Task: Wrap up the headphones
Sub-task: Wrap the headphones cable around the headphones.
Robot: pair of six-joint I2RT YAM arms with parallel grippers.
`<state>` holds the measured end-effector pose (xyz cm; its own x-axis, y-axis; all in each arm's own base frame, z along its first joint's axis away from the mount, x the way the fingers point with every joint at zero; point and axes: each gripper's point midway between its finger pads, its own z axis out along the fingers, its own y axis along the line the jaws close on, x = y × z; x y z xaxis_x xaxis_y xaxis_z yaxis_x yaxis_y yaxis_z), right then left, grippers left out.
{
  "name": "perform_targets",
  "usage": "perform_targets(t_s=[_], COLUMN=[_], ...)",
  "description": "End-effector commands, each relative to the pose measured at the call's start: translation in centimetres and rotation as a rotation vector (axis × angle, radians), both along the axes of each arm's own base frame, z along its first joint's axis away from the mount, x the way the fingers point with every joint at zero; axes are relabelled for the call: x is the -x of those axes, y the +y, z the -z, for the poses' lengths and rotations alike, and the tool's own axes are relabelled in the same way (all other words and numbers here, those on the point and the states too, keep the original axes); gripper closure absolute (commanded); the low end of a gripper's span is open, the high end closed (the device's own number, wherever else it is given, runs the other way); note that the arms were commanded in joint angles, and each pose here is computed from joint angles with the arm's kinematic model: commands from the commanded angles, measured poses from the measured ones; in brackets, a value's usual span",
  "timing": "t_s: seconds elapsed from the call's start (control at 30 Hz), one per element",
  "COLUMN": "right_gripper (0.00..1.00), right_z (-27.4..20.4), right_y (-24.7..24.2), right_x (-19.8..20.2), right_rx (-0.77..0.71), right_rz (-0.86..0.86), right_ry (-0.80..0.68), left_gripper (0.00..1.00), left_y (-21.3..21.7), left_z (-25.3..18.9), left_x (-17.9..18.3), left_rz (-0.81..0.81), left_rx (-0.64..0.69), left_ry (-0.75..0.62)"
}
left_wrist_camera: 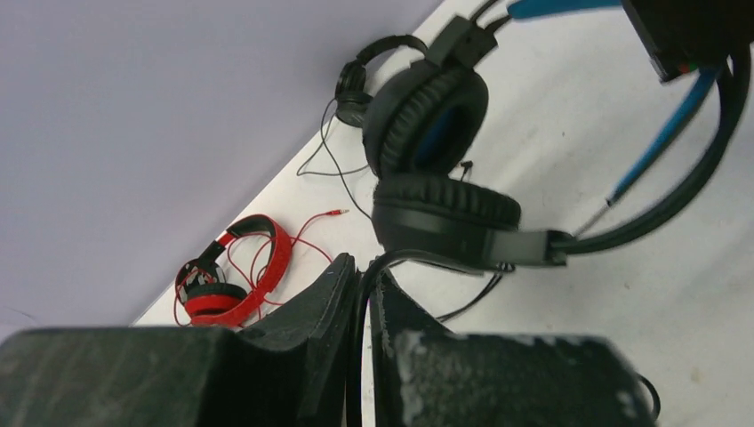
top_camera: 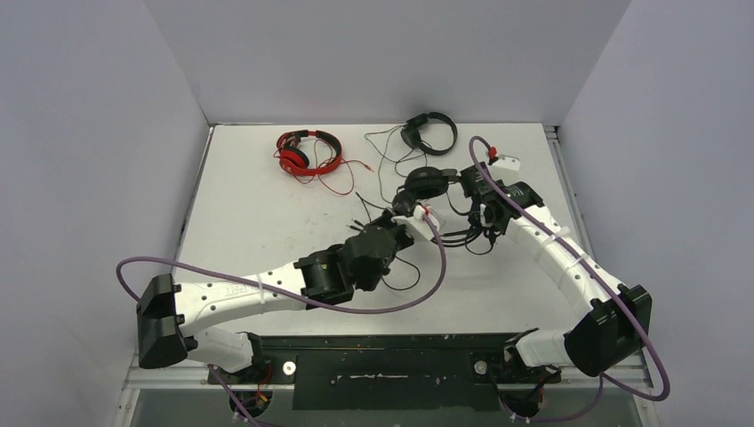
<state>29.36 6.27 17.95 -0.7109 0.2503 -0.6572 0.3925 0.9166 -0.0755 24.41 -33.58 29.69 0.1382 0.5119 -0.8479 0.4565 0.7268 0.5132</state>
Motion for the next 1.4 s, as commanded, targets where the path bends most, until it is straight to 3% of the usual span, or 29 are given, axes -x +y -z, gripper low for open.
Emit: perform_targets(t_s=[0.0, 0.37, 0.57, 0.83, 1.0, 1.17, 1.37], right_gripper=[1.0, 1.0, 1.0, 1.0, 1.0, 1.0, 1.0], right_z=[-2.8, -3.0, -3.7, -4.3, -4.3, -4.6, -5.4], right_y=[2.8, 7.8, 6.9, 8.0, 6.4, 7.6, 7.6], right_x=[-0.7, 1.4, 1.7, 2.8, 2.7, 3.1, 3.6], right_rx=[-0.093, -0.126, -0.05, -0.079, -0.013, -0.062, -0.071], right_rz=[-0.177, -0.515, -0.504, -0.602, -0.534, -0.601, -0.625], right_ry=[-0.103, -0.049, -0.038, -0.02, -0.018, -0.019, -0.023], left_gripper=[0.91, 0.86, 0.86, 0.85, 0.83, 0.82, 0.67], left_y=[0.7, 3.9, 5.5, 6.0, 5.8, 6.7, 6.4], left_z=[-6.1, -5.7, -4.9, -4.0, -3.1, -3.1, -2.8], left_x=[-0.9, -2.6, -3.5, -5.1, -6.2, -7.1, -7.8], left_rz=[0.079, 0.129, 0.089, 0.082, 0.09, 0.068, 0.133], left_rx=[0.264, 0.291, 0.23, 0.195, 0.15, 0.155, 0.148], left_ry=[-0.045, -0.012, -0.006, -0.028, 0.014, -0.01, -0.002])
